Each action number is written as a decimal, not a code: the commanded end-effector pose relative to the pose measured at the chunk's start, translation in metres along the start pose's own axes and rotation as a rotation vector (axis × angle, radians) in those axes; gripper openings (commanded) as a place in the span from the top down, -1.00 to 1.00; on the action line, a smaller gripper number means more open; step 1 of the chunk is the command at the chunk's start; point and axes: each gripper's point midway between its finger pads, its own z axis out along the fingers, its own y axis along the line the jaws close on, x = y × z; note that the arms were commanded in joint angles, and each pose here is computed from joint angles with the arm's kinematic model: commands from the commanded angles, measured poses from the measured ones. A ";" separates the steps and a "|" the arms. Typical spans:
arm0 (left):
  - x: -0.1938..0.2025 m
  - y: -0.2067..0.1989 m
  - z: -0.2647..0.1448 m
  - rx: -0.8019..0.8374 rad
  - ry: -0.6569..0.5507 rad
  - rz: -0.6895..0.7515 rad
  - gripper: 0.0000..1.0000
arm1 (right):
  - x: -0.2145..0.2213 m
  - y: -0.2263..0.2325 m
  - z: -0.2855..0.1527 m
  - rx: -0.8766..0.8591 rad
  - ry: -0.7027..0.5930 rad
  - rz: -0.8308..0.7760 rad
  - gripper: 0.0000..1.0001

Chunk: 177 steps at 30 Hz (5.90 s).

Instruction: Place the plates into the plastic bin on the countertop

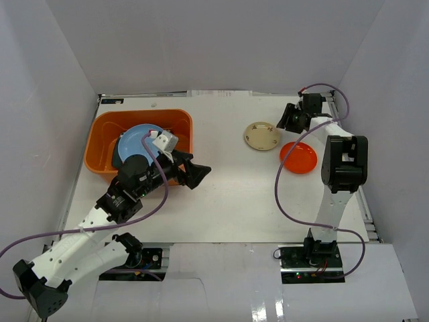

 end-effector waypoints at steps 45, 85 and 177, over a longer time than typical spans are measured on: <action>0.002 0.006 0.001 -0.020 -0.018 0.073 -0.96 | 0.066 0.028 0.027 -0.297 0.096 0.101 0.31; -0.101 -0.004 -0.051 -0.126 -0.324 -0.009 -0.96 | 0.061 0.498 -0.094 -0.828 -0.154 -0.235 0.84; -0.127 0.008 -0.109 -0.312 -0.535 -0.015 -0.96 | 0.025 0.451 -0.121 -0.620 -0.256 -0.218 0.85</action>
